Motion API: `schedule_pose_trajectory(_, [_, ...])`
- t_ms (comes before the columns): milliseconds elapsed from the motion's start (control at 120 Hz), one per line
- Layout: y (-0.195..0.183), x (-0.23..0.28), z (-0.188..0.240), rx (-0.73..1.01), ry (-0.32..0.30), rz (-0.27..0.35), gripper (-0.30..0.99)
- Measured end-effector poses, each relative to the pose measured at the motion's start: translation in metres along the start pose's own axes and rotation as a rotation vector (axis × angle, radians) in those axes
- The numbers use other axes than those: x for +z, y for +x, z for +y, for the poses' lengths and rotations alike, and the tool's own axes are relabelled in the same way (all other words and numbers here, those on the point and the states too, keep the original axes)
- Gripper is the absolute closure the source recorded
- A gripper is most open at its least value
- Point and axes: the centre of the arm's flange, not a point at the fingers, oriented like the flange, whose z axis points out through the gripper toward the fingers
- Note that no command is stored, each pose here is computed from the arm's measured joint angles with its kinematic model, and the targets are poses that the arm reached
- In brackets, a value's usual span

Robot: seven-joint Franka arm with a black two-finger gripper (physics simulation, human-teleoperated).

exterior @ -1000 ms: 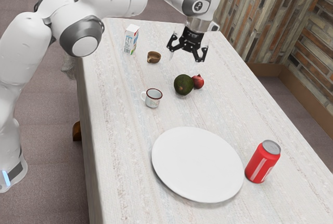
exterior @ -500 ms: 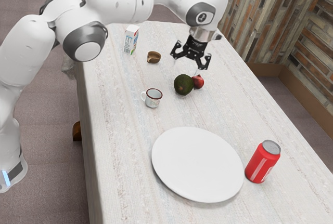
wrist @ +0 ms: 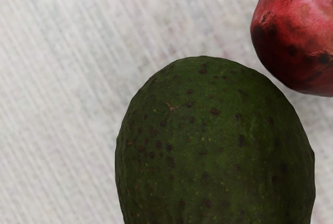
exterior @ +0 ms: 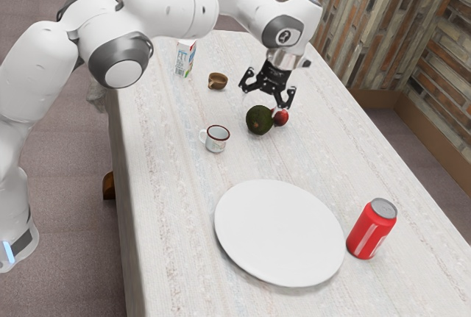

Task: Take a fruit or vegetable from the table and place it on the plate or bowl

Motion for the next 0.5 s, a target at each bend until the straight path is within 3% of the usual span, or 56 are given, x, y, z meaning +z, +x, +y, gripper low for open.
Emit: schedule_pose_trajectory(500, [-0.002, 0.011, 0.006, 0.005, -0.002, 0.013, 0.00])
